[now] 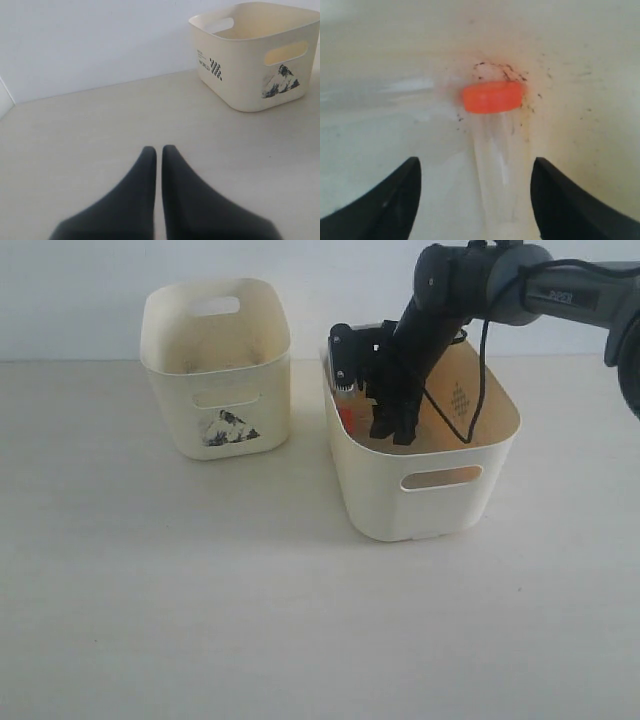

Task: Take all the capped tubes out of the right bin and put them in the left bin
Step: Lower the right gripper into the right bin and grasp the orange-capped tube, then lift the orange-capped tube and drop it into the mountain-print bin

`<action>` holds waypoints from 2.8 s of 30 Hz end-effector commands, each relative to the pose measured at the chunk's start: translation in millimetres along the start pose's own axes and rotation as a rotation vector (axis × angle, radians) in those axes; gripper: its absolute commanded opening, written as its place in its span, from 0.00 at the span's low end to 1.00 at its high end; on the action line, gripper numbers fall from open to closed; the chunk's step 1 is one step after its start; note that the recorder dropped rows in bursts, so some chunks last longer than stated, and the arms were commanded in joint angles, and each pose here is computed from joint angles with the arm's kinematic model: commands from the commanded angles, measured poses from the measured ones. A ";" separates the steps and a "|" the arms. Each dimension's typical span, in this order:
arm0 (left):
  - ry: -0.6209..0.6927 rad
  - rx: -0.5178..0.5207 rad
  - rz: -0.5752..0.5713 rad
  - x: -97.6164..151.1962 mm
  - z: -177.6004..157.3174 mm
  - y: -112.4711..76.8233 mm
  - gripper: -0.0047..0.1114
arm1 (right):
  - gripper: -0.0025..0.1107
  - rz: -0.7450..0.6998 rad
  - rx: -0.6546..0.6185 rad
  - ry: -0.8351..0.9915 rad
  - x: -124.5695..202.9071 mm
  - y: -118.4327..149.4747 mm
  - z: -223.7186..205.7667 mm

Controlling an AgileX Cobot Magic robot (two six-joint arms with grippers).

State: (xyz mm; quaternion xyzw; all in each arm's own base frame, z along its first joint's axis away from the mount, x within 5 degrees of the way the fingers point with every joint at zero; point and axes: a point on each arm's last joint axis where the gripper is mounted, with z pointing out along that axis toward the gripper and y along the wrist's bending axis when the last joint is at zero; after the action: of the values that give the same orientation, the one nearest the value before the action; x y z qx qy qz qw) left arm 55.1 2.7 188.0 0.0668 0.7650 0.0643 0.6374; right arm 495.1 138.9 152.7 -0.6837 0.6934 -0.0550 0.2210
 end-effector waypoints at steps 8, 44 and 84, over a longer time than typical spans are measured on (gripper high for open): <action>-0.012 0.002 -0.017 -2.0 -0.3 0.0 0.08 | 0.56 0.031 0.021 0.002 6.7 4.0 30.7; -0.012 0.002 -0.017 -2.0 -0.3 0.0 0.08 | 0.02 0.493 0.101 -0.332 -46.4 -19.4 -156.4; -0.012 0.002 -0.017 -2.0 -0.3 0.0 0.08 | 0.02 1.008 -0.147 -1.163 -65.3 -41.1 -67.9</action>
State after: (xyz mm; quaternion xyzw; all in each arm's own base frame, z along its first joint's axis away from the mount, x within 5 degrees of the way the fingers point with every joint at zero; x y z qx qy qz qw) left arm 55.1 2.7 188.0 0.0668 0.7650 0.0643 0.6374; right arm 505.1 176.7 240.2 -0.2299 0.6902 0.4754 0.4947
